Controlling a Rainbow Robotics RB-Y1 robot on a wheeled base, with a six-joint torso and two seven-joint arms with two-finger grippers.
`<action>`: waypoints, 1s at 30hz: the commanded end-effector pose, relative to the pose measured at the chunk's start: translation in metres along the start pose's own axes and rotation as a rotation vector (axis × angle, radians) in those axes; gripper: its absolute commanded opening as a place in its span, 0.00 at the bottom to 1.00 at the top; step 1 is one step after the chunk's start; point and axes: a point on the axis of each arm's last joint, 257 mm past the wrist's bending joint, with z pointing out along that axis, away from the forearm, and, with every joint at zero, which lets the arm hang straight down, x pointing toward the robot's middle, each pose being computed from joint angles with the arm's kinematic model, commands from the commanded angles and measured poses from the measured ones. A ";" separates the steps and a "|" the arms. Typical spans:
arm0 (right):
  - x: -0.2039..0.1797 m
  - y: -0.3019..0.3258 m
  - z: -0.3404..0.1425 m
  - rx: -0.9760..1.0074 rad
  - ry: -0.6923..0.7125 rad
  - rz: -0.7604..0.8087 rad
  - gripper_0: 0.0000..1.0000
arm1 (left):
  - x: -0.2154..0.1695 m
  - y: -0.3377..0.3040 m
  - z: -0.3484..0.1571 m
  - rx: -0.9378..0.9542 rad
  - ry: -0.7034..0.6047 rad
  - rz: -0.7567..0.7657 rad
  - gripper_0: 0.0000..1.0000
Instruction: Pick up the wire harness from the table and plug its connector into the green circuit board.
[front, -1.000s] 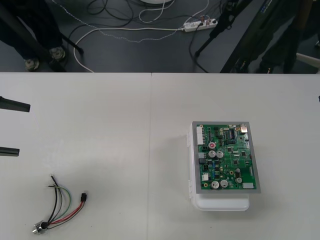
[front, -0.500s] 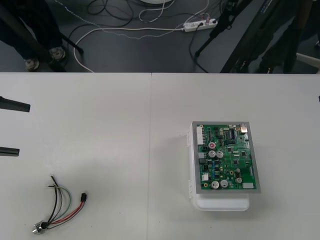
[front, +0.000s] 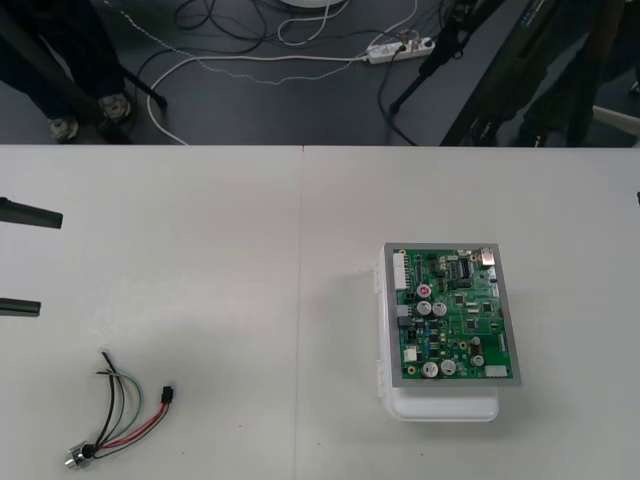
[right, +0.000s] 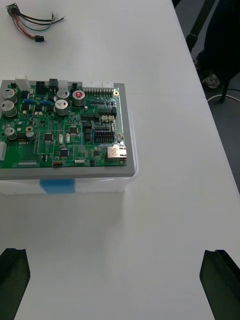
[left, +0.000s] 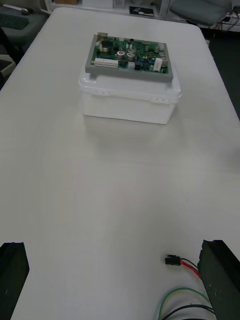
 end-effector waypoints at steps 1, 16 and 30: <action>0.004 0.002 -0.007 -0.009 0.023 -0.023 1.00 | 0.010 -0.021 0.007 0.056 0.001 -0.034 1.00; 0.015 0.032 0.017 -0.052 -0.022 0.052 1.00 | 0.023 -0.030 -0.003 0.067 0.054 -0.080 1.00; -0.007 0.044 0.025 -0.076 -0.118 0.064 1.00 | 0.072 -0.078 -0.030 0.085 0.251 -0.204 1.00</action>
